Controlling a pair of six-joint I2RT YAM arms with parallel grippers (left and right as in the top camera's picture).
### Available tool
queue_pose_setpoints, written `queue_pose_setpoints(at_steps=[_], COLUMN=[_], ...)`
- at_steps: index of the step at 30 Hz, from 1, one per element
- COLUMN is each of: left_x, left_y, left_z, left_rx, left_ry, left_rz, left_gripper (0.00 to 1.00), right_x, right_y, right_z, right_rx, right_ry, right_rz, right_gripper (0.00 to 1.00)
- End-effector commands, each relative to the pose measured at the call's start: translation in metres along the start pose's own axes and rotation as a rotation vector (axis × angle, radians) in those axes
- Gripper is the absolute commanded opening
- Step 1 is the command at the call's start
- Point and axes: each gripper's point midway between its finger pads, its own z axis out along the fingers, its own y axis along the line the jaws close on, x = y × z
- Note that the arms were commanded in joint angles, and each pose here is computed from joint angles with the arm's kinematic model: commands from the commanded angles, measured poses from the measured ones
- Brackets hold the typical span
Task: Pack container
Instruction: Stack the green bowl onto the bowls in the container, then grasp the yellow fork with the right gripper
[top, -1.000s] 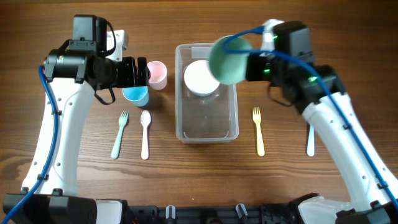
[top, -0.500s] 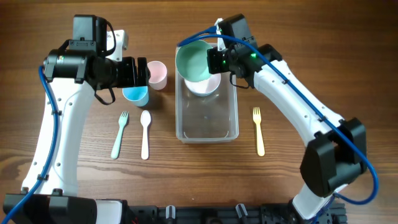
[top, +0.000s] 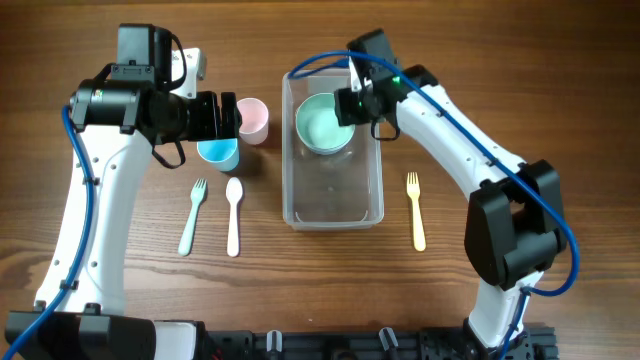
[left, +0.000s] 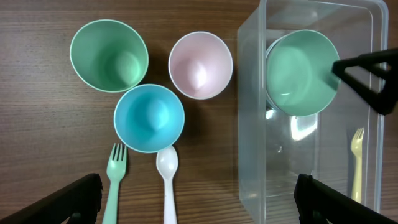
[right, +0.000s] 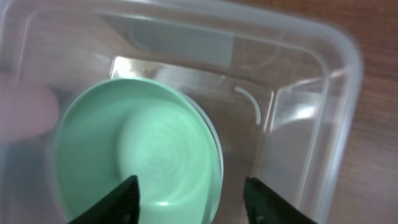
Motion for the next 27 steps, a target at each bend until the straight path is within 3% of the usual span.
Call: queue_pose_setpoints(at_steps=[1,4,8,11,19,22,25,27], left_x=[-0.004,-0.004,-0.004,-0.004,-0.004,-0.004,-0.004,-0.004], left_y=[-0.003,-0.003,-0.003,-0.003,-0.003,-0.003,-0.003,-0.003], left_z=[-0.003,-0.003,-0.003,-0.003,-0.003,-0.003,-0.003,-0.003], left_rx=[0.004,0.004,0.004,0.004,0.004,0.004,0.004,0.004], left_ry=[-0.013,-0.013,-0.012,-0.013,-0.012,-0.012,-0.013,-0.012], left_rz=[0.025,0.025,0.025,0.025,0.025,0.025,0.025,0.025], left_gripper=[1.00,1.00,1.00,1.00,1.00,1.00,1.00,1.00], right_x=[-0.057,-0.068,-0.014,0.038,0.110,0.138,0.165,0.182], right_y=[0.008,-0.009,-0.072,-0.108,-0.122,-0.120,-0.114,-0.105], right_z=[-0.069,-0.145,-0.191,-0.190,-0.146,-0.153,-0.167,-0.157], right_rx=[-0.004,0.015,0.109,0.187,0.245,0.238,0.212,0.150], right_ry=[-0.149,-0.214,-0.069,0.131,0.363,0.315,0.204,0.169], right_rz=[-0.018,0.065,0.263,0.317,0.357,0.354,0.383,0.396], right_gripper=[0.62,0.65,0.65,0.60,0.58,0.54,0.63,0.62])
